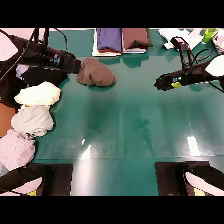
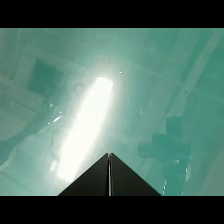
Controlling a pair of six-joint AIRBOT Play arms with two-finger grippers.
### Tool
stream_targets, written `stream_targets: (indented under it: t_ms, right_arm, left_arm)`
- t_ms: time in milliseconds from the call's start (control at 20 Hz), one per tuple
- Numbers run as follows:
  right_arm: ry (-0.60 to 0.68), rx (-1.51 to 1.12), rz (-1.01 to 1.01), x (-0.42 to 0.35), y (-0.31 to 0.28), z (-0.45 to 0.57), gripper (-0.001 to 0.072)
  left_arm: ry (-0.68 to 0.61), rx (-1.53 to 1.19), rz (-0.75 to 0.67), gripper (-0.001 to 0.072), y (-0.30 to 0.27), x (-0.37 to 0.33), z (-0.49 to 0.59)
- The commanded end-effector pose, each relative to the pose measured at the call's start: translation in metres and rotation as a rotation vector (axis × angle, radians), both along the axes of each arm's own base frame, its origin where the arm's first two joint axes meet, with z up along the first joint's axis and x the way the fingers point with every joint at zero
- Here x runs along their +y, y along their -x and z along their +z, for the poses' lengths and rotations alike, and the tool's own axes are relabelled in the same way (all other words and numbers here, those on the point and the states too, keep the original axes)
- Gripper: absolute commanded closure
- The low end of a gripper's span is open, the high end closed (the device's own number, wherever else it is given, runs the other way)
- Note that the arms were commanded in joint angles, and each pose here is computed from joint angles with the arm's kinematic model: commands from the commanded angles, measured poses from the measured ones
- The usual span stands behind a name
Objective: Fold the shirts.
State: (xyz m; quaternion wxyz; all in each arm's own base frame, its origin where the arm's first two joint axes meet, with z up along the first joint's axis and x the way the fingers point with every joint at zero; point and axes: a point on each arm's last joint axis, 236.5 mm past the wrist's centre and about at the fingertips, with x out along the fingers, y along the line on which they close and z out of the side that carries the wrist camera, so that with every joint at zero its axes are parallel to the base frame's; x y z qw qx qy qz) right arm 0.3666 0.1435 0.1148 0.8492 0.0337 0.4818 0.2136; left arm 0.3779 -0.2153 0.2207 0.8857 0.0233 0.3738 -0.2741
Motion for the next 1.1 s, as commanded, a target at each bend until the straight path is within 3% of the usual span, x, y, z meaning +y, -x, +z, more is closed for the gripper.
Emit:
stream_targets:
  t_ms: [0,400,450,500,550,750,1050]
  right_arm:
    - [0.0,0.002,0.001,0.0,0.0,-0.001,0.0696]
    - [0.014,0.076,0.001,0.002,-0.007,-0.03,0.0695]
    - [0.016,0.088,0.0,0.002,-0.008,-0.035,0.0695]
    - [0.019,0.103,0.0,0.002,-0.009,-0.041,0.0696]
    - [0.022,0.12,0.0,0.003,-0.011,-0.048,0.0695]
    - [0.018,0.18,0.002,0.008,-0.016,-0.073,0.0695]
    - [0.016,0.226,0.056,0.013,-0.007,-0.053,0.0695]
  left_arm:
    - [-0.001,0.002,0.0,0.0679,0.0,0.0,-0.001]
    - [0.033,-0.069,0.017,0.0678,-0.013,-0.003,0.013]
    - [0.031,-0.099,0.03,0.0595,-0.02,-0.001,0.016]
    - [0.03,-0.103,0.057,0.0263,-0.029,0.001,0.013]
    - [0.03,-0.076,0.098,0.0118,-0.036,0.006,0.004]
    - [-0.06,0.087,0.15,0.0117,-0.063,0.021,-0.07]
    - [-0.065,0.241,0.292,0.0117,-0.135,0.061,-0.19]
